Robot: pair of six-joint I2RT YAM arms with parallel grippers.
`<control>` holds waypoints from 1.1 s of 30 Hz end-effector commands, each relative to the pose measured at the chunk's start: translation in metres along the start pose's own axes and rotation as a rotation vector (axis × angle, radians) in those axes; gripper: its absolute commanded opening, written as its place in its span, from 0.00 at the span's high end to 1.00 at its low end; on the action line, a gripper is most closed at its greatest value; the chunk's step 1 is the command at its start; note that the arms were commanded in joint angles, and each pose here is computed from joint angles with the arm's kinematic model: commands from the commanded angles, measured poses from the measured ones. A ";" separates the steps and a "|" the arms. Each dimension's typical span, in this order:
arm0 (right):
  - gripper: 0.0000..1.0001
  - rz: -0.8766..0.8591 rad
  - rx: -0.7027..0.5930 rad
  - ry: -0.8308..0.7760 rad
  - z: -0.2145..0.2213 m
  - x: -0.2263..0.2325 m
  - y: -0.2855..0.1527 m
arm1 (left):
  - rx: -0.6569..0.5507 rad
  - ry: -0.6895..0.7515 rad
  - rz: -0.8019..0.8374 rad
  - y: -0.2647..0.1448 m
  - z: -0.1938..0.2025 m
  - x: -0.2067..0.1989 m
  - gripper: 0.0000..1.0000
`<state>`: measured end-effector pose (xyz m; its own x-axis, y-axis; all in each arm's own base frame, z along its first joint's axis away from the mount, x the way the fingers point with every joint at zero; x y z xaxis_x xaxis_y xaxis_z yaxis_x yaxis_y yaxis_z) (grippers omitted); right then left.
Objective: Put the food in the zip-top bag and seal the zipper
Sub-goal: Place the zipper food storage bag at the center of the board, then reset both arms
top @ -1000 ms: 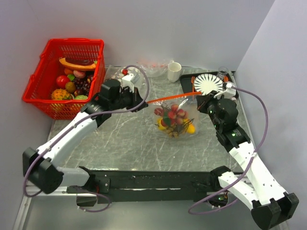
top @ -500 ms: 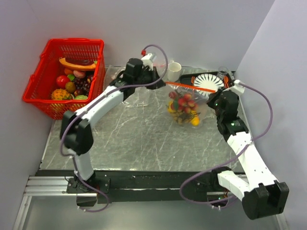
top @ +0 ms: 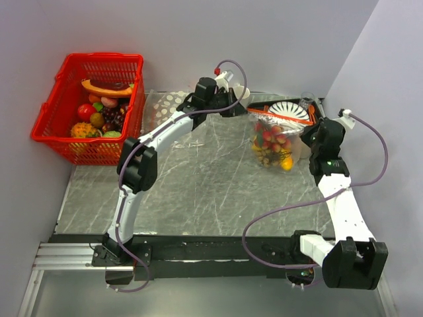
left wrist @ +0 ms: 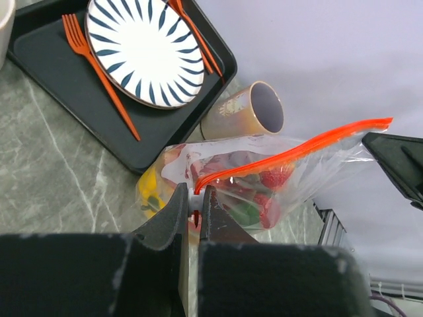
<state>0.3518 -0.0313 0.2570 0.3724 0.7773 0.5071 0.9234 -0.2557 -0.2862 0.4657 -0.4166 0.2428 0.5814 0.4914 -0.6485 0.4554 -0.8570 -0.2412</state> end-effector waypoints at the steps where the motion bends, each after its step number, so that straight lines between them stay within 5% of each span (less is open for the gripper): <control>1: 0.98 -0.003 -0.127 0.047 -0.037 0.006 0.002 | -0.135 0.049 0.075 -0.007 -0.042 -0.024 0.95; 7: 0.98 0.005 -0.122 0.065 -0.036 0.006 0.005 | -0.149 0.049 0.094 -0.006 -0.044 -0.027 0.94; 9: 0.95 0.012 -0.130 0.065 -0.038 0.005 0.005 | -0.147 0.055 0.114 -0.007 -0.045 -0.032 0.85; 10: 0.81 0.024 -0.130 0.064 -0.038 0.003 0.004 | -0.133 0.061 0.123 -0.006 -0.043 -0.033 0.60; 12: 0.61 0.023 -0.135 0.050 -0.045 0.006 0.000 | -0.127 0.077 0.124 -0.008 -0.049 -0.039 0.39; 13: 0.40 0.035 -0.151 0.046 -0.055 0.008 -0.006 | -0.119 0.085 0.109 -0.012 -0.050 -0.039 0.29; 15: 0.34 0.049 -0.173 0.045 -0.065 0.009 -0.014 | -0.132 0.096 0.064 -0.020 -0.057 -0.041 0.22; 19: 0.02 0.036 -0.227 0.036 -0.092 0.019 -0.042 | -0.214 0.184 -0.019 -0.067 -0.091 -0.071 0.01; 23: 0.00 0.030 -0.228 0.014 -0.096 0.032 -0.065 | -0.266 0.221 -0.104 -0.115 -0.101 -0.088 0.01; 33: 0.00 -0.209 -0.134 0.045 -0.052 0.066 -0.114 | -0.320 0.187 -0.282 -0.238 -0.021 -0.073 0.01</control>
<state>0.2890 0.0029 0.3749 0.2326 0.8060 0.5444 0.9686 -0.2424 -0.0550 0.3454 -0.2745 0.3860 0.5636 0.6807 -0.4679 0.7276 -0.6773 -0.1087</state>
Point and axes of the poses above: each gripper's point midway between its finger pads, its own y axis out along the fingers, its own x axis along the line the jaws close on, z = x × y, the point moved 2 cm from there along -y, back along the fingers
